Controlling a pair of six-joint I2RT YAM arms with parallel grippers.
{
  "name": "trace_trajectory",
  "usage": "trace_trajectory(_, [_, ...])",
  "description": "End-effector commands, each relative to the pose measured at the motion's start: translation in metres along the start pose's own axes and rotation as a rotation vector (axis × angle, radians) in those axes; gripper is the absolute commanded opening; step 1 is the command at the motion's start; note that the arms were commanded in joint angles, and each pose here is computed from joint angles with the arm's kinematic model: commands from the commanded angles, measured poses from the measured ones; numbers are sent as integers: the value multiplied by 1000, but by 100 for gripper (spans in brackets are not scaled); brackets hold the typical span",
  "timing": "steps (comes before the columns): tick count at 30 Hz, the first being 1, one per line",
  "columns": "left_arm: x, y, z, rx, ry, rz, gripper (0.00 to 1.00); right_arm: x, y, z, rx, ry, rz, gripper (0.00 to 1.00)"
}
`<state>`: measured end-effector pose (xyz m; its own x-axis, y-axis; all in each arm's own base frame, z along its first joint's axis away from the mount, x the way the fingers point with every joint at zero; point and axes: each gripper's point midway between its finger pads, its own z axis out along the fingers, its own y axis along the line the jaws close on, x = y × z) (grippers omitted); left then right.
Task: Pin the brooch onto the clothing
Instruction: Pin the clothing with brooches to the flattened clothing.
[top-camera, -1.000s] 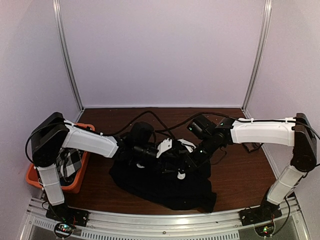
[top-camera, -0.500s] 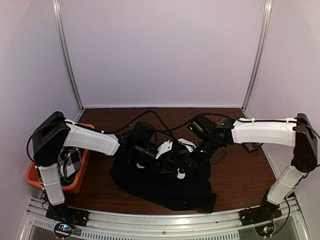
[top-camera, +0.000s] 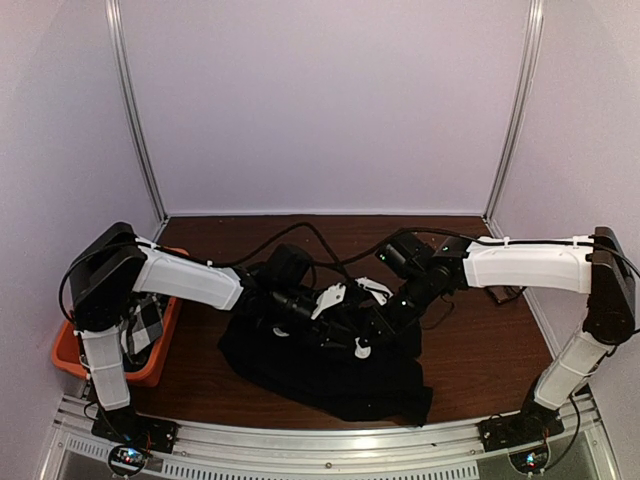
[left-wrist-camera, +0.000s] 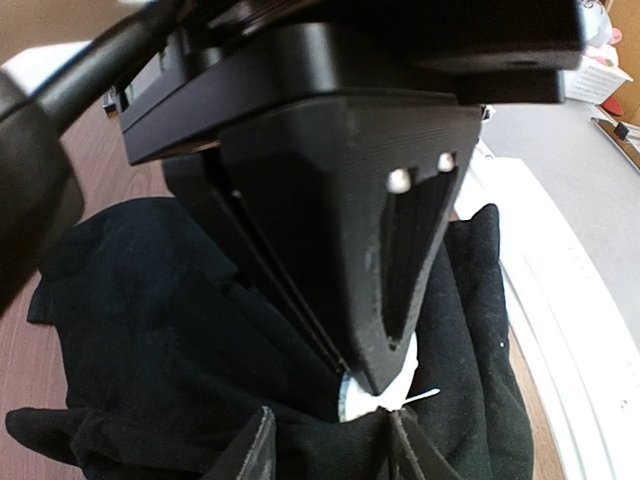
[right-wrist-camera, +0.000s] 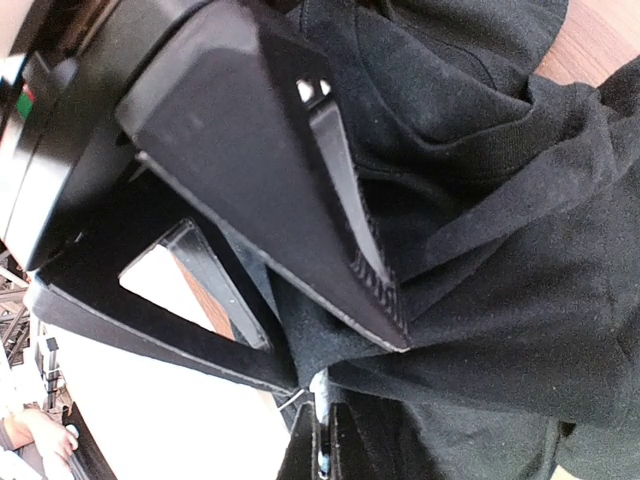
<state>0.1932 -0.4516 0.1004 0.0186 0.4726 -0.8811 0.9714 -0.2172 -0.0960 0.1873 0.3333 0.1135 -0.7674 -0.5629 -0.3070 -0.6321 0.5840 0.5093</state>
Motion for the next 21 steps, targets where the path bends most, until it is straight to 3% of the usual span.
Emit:
trace_trajectory(1, [3, -3, 3, 40, 2, -10, 40, -9, 14, -7, -27, -47, -76, 0])
trace_trajectory(16, [5, -5, 8, 77, -6, -34, 38, -11, 11, 0, -26, -50, -65, 0])
trace_trajectory(21, [2, -6, 8, 90, -19, -39, 28, -11, 11, 1, -25, -55, -64, 0])
